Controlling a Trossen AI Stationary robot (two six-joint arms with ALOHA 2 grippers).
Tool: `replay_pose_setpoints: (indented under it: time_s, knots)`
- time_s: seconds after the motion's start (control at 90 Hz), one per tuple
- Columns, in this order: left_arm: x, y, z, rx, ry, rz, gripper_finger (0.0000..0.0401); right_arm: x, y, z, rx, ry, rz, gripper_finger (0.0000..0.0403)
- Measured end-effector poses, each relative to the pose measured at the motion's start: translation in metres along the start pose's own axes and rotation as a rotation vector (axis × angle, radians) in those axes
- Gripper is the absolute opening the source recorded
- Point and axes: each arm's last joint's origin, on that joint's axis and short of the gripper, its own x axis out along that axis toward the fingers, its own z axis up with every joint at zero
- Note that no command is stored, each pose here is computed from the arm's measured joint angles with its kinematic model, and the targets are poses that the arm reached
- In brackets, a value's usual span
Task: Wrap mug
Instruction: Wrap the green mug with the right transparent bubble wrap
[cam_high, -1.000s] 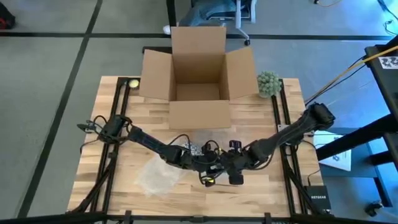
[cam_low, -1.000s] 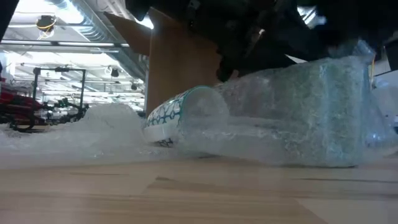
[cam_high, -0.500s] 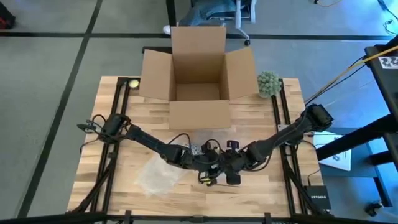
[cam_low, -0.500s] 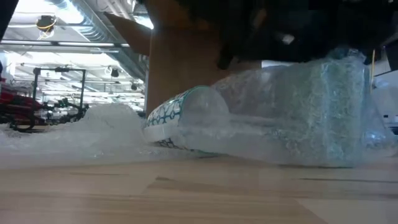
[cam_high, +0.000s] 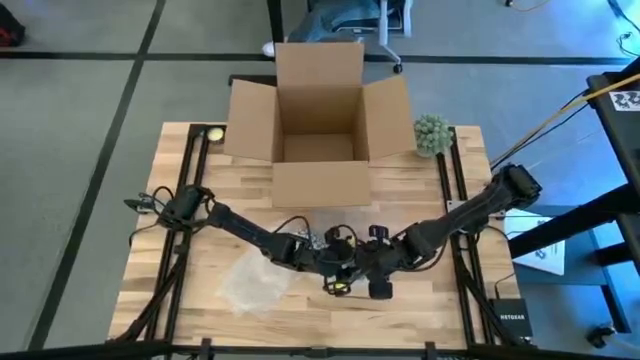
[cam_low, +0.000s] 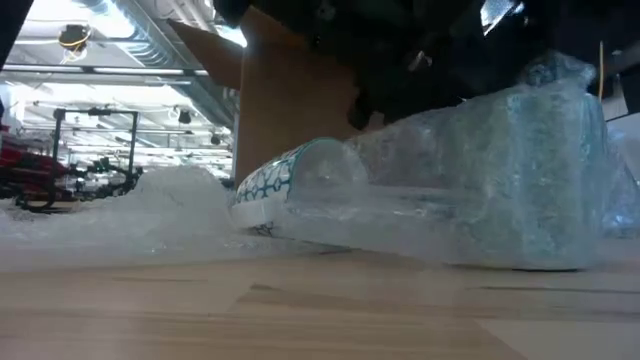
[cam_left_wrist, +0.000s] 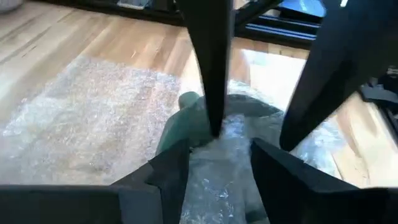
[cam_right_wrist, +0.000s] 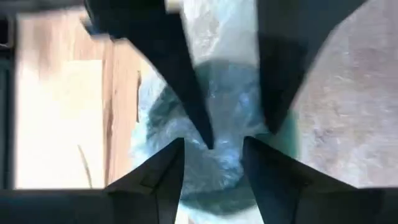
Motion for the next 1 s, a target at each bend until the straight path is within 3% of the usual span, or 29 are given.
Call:
replay_pose_setpoints:
  time_s: [0.511, 1.0]
  knots:
    - [-0.002, -0.004, -0.001, 0.004, -0.007, -0.017, 0.0153, 0.009, -0.003, -0.019, -0.068, 0.023, -0.090, 0.0152]
    - [-0.005, -0.004, 0.003, 0.007, -0.012, -0.022, 0.0153, 0.011, -0.001, -0.017, -0.078, -0.001, -0.067, 0.0152]
